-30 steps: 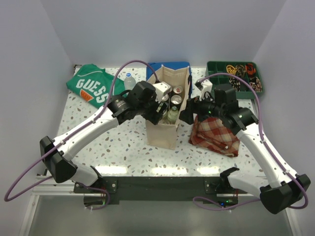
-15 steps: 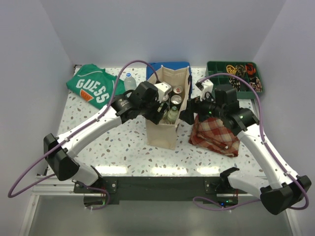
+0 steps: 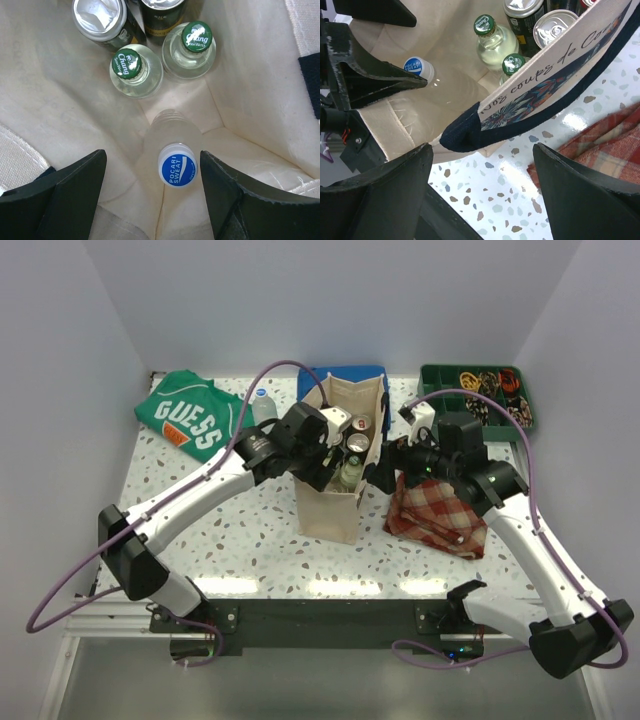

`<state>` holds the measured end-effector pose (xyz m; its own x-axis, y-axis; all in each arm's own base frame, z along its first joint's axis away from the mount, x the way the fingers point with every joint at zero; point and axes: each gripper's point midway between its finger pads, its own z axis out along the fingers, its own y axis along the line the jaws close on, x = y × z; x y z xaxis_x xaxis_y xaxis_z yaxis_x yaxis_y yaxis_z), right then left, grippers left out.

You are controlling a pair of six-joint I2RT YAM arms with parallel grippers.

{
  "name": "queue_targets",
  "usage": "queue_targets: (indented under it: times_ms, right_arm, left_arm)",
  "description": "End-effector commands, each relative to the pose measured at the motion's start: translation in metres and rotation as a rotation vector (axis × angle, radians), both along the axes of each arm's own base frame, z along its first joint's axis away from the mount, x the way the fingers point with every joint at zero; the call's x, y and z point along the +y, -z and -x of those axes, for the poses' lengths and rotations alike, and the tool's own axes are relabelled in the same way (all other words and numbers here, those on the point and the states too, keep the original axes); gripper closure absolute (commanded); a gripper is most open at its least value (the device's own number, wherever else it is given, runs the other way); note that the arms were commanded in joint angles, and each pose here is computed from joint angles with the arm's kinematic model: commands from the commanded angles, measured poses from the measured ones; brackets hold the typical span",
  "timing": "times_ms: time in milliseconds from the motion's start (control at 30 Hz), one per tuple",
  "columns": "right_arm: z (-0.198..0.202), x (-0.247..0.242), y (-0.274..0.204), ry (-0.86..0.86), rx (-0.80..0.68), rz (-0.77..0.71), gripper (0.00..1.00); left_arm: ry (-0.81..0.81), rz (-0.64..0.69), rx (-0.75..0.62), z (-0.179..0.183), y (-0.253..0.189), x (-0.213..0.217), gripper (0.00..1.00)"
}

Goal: Take the beverage out of the canvas bag
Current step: Take out the drink from the canvas bag.

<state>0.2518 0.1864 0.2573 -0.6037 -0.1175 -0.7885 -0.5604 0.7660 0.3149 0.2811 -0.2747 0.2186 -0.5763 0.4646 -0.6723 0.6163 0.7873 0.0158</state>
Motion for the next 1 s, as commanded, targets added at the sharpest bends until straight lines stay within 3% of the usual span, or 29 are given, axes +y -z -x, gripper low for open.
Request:
queue_targets:
  times_ms: [0,967]
  right_arm:
    - [-0.005,-0.003,-0.015,0.014,-0.055,0.007,0.14]
    - [-0.007,-0.002,-0.011,0.018,-0.044,0.011,0.14]
  left_arm:
    - [0.009,-0.049,0.021,0.003,0.000,0.006,0.20]
    - [0.052,-0.068,0.091,0.012,0.013,0.001,0.20]
